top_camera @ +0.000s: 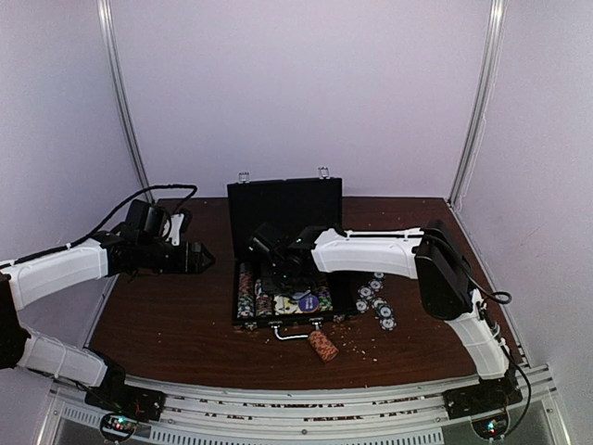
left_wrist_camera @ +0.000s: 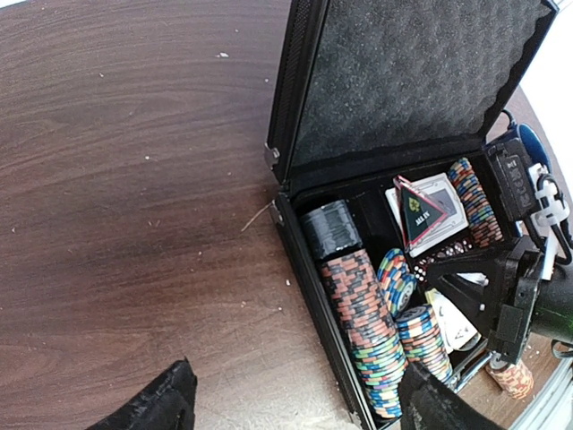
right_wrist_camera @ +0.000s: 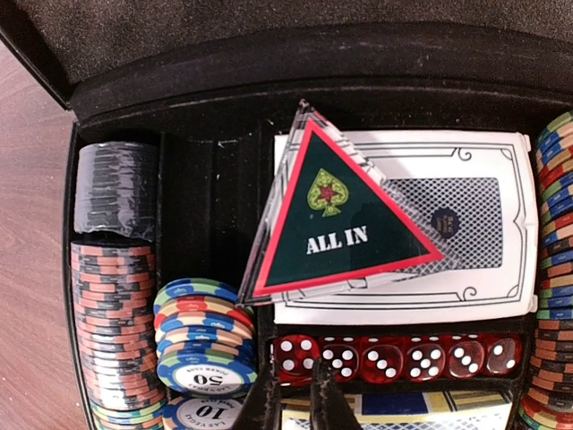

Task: Pack up texas hold em set
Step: Place the dice in the slot, then adjust the dice in the slot.

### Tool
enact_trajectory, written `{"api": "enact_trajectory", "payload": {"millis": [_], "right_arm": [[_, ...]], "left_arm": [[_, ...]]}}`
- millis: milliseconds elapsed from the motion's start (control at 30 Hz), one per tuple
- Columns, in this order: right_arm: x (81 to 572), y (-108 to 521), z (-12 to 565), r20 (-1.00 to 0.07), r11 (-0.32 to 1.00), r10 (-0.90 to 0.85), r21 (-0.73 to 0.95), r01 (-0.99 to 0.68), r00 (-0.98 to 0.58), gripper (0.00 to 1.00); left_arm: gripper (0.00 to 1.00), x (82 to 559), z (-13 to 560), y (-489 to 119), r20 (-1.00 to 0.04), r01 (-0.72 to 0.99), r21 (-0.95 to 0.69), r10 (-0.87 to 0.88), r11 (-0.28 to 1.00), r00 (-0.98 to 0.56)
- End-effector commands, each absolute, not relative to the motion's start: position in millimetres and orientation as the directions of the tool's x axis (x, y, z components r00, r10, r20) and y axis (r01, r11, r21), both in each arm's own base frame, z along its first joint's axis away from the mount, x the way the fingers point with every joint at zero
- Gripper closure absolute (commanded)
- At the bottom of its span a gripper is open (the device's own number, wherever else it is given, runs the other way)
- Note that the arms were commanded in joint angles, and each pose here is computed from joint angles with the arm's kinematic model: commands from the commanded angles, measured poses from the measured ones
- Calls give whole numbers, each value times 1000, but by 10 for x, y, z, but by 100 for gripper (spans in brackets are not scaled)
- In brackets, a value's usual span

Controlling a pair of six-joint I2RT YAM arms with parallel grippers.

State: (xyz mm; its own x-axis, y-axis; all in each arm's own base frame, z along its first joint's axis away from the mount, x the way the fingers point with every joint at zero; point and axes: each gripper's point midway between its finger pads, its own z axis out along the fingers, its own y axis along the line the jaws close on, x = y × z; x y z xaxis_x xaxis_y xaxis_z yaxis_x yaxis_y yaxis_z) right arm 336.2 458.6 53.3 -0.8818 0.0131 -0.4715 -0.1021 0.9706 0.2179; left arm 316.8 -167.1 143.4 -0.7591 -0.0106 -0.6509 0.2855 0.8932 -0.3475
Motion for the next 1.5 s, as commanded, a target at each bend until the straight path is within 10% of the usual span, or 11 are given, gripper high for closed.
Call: {"api": "enact_trajectory", "payload": {"millis": [0,567,1467], "right_arm": [[3379,4177,222,-433,997,-2,64,-34,-901,89],[3478,4550,1122,-510,941,75,320,-108,-857,72],[3440,4590,503,-409,940,61,331,-85,-911,75]], "left_arm": [[19,3213,1503,-1674,-680,304,-353,-20,885,-733],[19,3204,1503,-1668,-681,303,-355,-22,885,-732],[19,3212,1494,-1666,-679,300,-353,-22,887,-734]]}}
